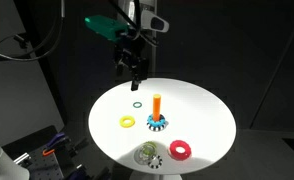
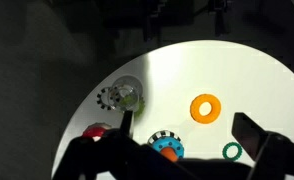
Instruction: Put the orange ring on the stake
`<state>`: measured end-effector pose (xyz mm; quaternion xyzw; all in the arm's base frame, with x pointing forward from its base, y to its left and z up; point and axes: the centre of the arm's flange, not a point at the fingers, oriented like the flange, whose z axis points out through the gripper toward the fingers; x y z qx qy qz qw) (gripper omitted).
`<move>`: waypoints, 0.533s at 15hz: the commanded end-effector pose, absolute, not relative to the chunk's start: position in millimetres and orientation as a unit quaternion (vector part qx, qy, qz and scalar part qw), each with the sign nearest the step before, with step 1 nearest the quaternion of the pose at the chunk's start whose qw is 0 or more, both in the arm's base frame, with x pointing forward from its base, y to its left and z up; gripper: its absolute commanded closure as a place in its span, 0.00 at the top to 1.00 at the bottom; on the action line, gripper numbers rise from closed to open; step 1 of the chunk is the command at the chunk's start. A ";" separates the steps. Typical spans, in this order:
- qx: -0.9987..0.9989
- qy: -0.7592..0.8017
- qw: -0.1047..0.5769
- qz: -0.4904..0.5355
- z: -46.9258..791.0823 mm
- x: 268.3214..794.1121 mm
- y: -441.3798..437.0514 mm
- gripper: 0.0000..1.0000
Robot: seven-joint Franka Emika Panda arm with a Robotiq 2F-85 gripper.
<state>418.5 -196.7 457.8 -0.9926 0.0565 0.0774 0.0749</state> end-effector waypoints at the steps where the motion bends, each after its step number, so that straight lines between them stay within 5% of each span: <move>1: -0.993 0.056 0.075 0.077 458.5 418.7 -196.8 1.00; 8: -0.993 0.055 0.070 0.077 457.2 421.3 -192.5 1.00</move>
